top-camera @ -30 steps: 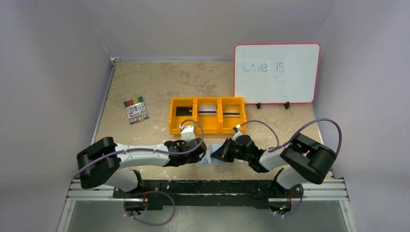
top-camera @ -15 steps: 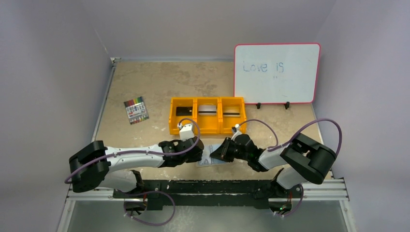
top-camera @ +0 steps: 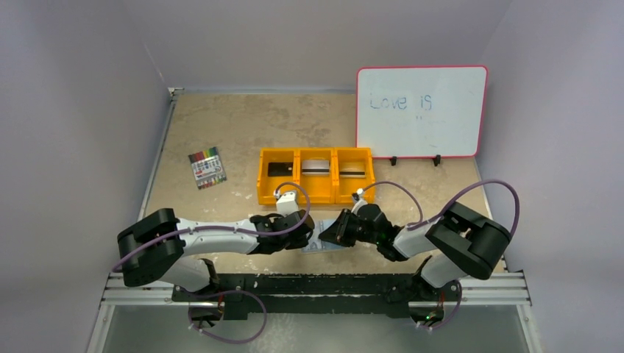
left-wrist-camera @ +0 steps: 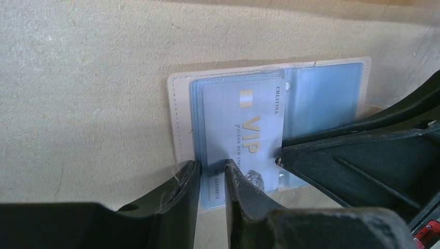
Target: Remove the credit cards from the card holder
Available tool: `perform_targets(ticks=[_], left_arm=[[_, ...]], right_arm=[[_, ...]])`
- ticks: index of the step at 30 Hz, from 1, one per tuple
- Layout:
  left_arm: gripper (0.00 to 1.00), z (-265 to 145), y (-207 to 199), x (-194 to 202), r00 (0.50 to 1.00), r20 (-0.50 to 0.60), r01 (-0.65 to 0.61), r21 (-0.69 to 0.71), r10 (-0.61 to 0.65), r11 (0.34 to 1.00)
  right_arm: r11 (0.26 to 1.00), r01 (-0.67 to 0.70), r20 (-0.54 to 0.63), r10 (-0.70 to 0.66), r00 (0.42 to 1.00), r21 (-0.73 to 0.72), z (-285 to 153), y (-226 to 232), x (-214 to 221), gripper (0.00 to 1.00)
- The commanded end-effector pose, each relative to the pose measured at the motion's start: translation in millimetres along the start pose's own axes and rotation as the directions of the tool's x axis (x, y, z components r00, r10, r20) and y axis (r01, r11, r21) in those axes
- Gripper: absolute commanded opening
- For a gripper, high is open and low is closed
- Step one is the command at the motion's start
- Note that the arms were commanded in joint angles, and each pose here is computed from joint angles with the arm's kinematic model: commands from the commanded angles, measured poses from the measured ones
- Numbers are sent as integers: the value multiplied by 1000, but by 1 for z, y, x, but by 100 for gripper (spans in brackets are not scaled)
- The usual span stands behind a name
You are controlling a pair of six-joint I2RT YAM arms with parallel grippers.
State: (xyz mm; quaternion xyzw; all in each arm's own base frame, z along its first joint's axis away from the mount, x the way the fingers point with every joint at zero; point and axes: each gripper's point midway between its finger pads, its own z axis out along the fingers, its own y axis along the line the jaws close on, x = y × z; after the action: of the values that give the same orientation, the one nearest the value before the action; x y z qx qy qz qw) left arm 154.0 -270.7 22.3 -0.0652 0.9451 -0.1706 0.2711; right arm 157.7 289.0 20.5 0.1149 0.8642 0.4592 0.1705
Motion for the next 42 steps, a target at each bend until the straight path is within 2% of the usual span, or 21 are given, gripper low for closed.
perform_targets(ticks=[1, 5, 7, 10, 14, 23, 36, 42], left_arm=[[19, 10, 12, 14, 1000, -31, -1, -39, 0, 999], [6, 14, 13, 22, 998, -60, -10, -33, 8, 999], [3, 15, 14, 24, 998, -66, -12, -37, 10, 999], [0, 17, 15, 27, 997, -79, -18, -36, 16, 999], [0, 17, 17, 29, 996, -83, -22, -40, 18, 999], [0, 15, 36, 20, 999, -41, -39, -135, 34, 990], [0, 11, 34, 15, 999, -24, -36, -128, 33, 991], [0, 10, 23, 15, 999, -31, -38, -77, 36, 996]], right_arm=[[998, 20, -16, -21, 1000, -67, 1, 14, 2, 21], [996, 22, -38, -26, 999, -89, 5, 18, 5, 20], [994, 6, -44, -11, 999, -109, 5, 20, 7, 20], [990, -8, -43, 2, 999, -138, 5, 24, 6, 13], [992, 2, -43, -8, 999, -127, 7, 23, 6, 0], [999, -34, 45, 35, 998, -20, -7, 3, -5, 0], [999, -38, 50, 38, 998, -11, -12, 0, -6, 0], [1000, -3, 37, 4, 999, -26, -2, 9, -9, 23]])
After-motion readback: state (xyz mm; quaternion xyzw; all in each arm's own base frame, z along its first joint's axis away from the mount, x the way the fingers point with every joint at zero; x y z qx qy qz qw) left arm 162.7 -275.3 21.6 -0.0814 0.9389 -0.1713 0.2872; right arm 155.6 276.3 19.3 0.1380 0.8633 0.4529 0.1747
